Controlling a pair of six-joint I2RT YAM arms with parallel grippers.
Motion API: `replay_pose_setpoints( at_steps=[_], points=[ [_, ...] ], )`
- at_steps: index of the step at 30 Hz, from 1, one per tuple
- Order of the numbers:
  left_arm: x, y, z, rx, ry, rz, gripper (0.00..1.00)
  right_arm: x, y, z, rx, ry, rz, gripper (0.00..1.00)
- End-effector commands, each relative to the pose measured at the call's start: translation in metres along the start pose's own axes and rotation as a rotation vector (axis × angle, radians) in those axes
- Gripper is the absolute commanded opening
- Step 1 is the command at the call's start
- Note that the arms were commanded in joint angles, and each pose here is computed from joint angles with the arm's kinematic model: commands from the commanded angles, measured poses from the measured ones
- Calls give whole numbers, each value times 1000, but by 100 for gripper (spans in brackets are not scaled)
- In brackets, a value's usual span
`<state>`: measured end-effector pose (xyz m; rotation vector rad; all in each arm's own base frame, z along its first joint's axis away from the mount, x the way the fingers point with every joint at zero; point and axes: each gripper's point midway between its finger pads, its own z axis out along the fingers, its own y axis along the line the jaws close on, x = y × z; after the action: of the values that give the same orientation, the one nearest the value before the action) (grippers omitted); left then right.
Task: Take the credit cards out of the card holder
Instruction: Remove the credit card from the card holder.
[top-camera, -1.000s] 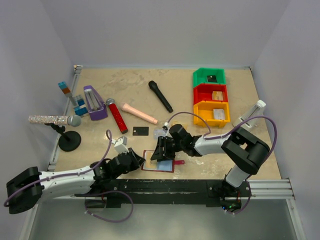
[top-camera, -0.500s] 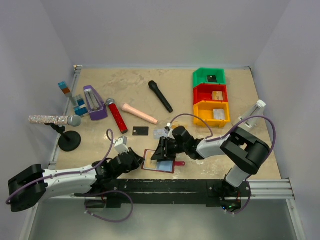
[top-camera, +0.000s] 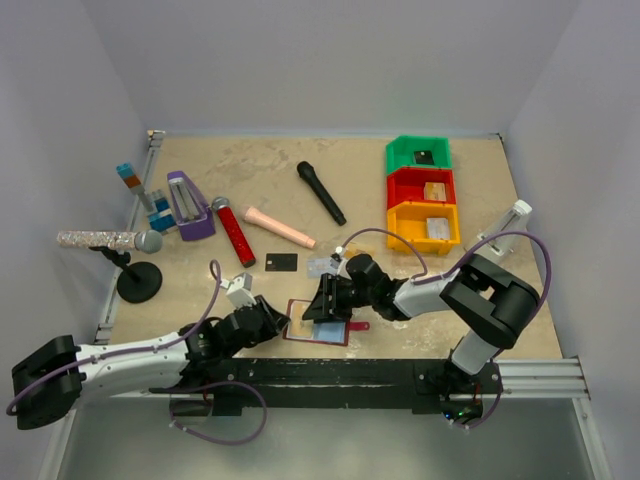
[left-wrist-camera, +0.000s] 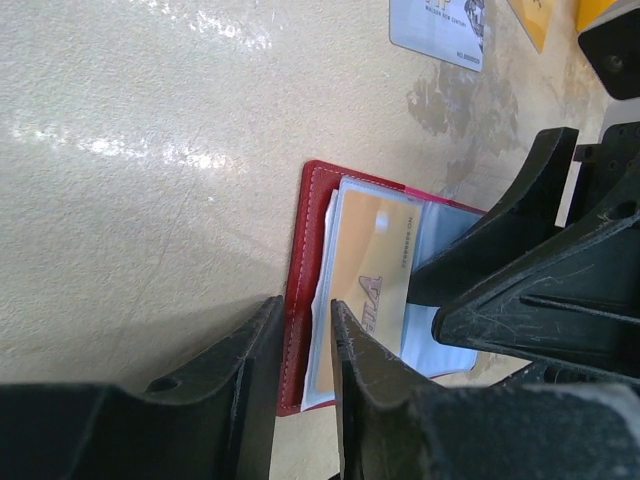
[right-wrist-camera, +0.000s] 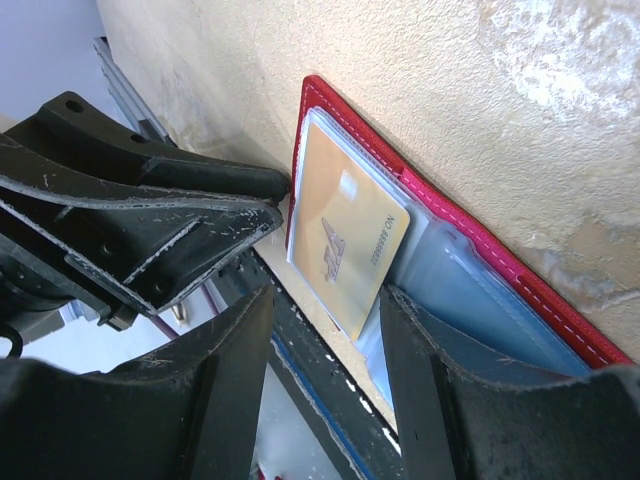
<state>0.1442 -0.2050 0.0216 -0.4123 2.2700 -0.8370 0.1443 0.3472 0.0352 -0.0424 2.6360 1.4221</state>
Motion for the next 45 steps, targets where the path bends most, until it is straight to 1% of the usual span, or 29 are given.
replay_pose_setpoints(
  at_steps=[1, 8, 16, 19, 20, 21, 33, 42, 45],
  points=[
    [5, 32, -2, -103, 10, 49, 30, -5, -3, 4, 7, -28, 0, 52],
    [6, 34, -2, -117, 17, 55, 29, -6, -2, 5, 3, -21, -1, 52],
    [15, 35, 2, -128, 56, 76, 13, -9, 7, 3, -35, -43, -9, 52],
    [17, 39, 2, -139, 63, 80, 9, -10, 9, 2, -53, -57, -7, 52],
    [15, 30, 3, -109, 54, 66, 8, -10, 11, 1, -64, -64, -9, 52],
    [16, 31, 3, -109, 57, 67, 7, -12, 12, 1, -71, -73, -8, 52],
    [20, 34, 3, -100, 66, 54, 2, -19, 21, -3, -169, -141, 15, 52],
    [21, 27, 4, -73, 74, 60, 1, -19, 28, -1, -224, -131, 27, 52],
    [22, 26, 5, -68, 76, 63, 1, -18, 32, 2, -228, -104, 17, 52]
  ],
)
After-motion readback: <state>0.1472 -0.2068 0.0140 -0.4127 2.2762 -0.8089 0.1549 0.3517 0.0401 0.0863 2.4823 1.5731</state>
